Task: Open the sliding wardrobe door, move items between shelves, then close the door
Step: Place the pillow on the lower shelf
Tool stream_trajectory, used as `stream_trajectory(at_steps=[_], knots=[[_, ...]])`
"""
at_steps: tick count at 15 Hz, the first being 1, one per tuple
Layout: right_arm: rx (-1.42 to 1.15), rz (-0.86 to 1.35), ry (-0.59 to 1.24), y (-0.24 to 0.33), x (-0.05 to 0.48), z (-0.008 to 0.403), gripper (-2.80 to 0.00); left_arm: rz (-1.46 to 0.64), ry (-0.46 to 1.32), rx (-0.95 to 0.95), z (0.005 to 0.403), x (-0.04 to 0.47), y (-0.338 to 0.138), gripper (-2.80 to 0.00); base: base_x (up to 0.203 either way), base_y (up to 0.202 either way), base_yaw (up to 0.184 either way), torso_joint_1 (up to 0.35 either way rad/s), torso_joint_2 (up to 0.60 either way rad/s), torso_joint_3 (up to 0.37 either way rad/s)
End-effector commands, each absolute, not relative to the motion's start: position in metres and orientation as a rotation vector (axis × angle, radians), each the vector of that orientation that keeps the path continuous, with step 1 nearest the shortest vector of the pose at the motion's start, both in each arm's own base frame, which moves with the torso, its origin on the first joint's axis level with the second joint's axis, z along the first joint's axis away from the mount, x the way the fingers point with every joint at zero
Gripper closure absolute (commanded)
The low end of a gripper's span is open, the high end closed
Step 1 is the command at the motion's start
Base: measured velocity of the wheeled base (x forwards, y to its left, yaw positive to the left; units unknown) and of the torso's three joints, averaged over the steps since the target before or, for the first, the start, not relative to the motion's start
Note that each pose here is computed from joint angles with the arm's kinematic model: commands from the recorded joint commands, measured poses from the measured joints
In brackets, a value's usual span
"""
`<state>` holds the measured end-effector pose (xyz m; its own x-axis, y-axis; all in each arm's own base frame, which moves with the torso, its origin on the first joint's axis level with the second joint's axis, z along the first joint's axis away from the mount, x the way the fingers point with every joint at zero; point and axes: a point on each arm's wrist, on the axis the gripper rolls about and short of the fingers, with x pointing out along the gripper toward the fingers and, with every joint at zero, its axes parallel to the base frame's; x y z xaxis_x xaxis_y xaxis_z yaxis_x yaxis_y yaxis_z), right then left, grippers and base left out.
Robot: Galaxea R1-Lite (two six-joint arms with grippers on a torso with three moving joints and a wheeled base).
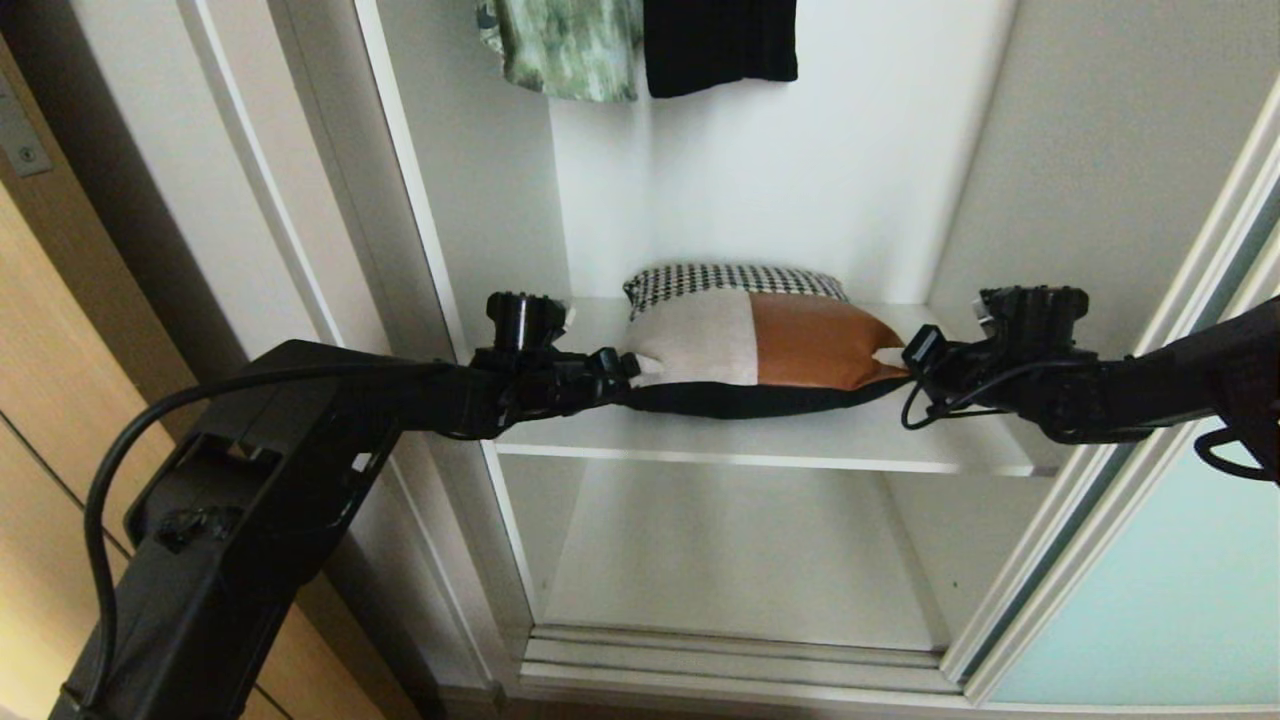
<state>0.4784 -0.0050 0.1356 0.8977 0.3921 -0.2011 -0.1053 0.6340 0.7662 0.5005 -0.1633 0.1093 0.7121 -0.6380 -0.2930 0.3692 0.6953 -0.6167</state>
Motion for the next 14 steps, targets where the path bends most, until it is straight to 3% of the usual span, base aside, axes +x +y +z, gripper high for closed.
stream_trajectory(at_steps=[1, 9, 14], knots=[[0.847, 0.301, 0.374, -0.009, 0.477, 0.134, 0.00, -0.599, 0.506, -0.553, 0.103, 0.503, -0.165, 0.00, 0.000, 0.000, 0.000, 0.000, 0.00, 0.000], [0.847, 0.316, 0.383, -0.010, 0.477, 0.127, 0.00, -0.617, 0.374, -0.439, 0.090, 0.511, -0.167, 0.00, 0.000, 0.000, 0.000, 0.000, 0.00, 0.000], [0.846, 0.376, 0.391, -0.009, 0.461, 0.131, 0.00, -0.575, 0.363, -0.436, 0.129, 0.495, -0.172, 0.00, 0.000, 0.000, 0.000, 0.000, 0.00, 0.000]])
